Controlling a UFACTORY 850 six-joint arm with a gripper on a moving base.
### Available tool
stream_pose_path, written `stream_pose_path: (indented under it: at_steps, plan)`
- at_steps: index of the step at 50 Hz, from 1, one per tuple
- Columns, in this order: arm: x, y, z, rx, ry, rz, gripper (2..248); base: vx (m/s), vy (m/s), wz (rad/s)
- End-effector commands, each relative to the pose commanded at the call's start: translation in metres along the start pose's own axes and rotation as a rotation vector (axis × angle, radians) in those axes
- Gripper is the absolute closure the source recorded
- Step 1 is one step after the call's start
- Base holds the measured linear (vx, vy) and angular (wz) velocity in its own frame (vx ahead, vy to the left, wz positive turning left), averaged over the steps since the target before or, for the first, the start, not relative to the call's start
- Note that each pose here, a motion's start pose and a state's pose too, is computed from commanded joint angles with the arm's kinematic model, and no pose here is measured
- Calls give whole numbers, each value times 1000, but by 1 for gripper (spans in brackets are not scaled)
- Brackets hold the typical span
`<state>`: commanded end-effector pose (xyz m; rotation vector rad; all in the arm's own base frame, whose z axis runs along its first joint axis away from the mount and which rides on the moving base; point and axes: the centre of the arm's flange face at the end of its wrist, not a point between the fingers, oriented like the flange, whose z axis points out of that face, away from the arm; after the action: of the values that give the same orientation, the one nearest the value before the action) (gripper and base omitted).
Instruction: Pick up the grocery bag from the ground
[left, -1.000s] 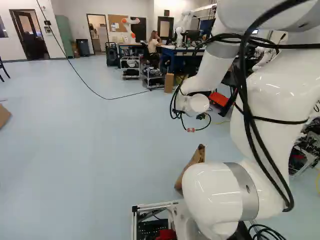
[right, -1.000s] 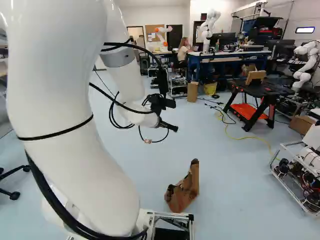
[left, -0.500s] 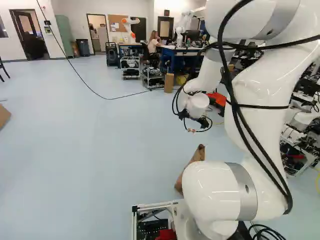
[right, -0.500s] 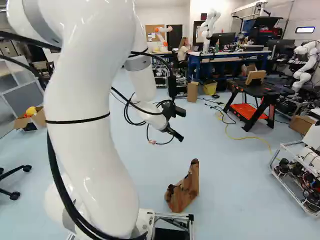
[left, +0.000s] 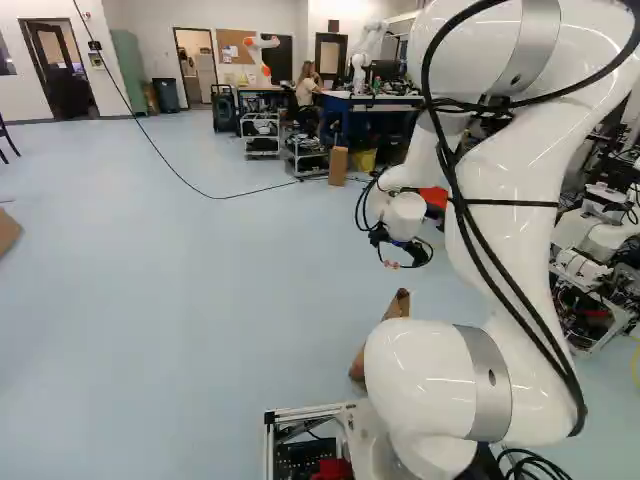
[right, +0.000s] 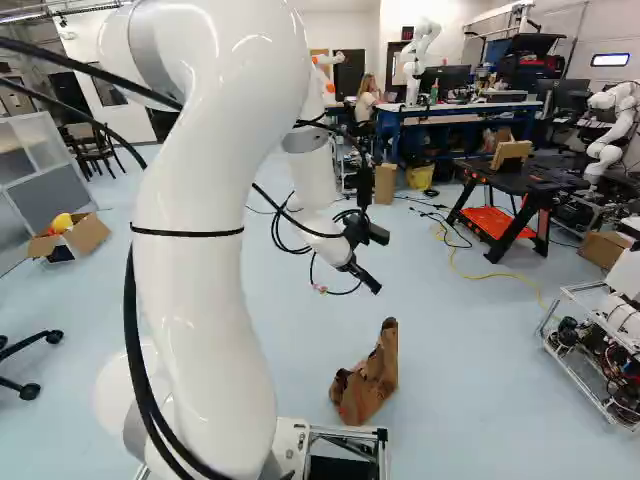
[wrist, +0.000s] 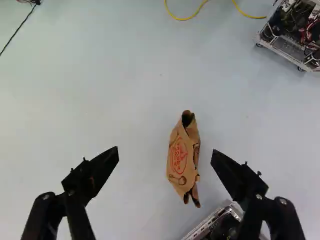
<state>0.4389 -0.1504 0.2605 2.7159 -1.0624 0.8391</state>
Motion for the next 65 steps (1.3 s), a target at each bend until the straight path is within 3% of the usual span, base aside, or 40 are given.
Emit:
stream_pose_path:
  at_steps: [23, 52, 65]
  plan:
    - [8, 30, 39, -53, -49, 60, 3, 0, 0, 0]
    - [-14, 32, 78, -72, -222, 63, 3, 0, 0, 0]
    - [-18, 36, 97, -83, -254, 72, 3, 0, 0, 0]
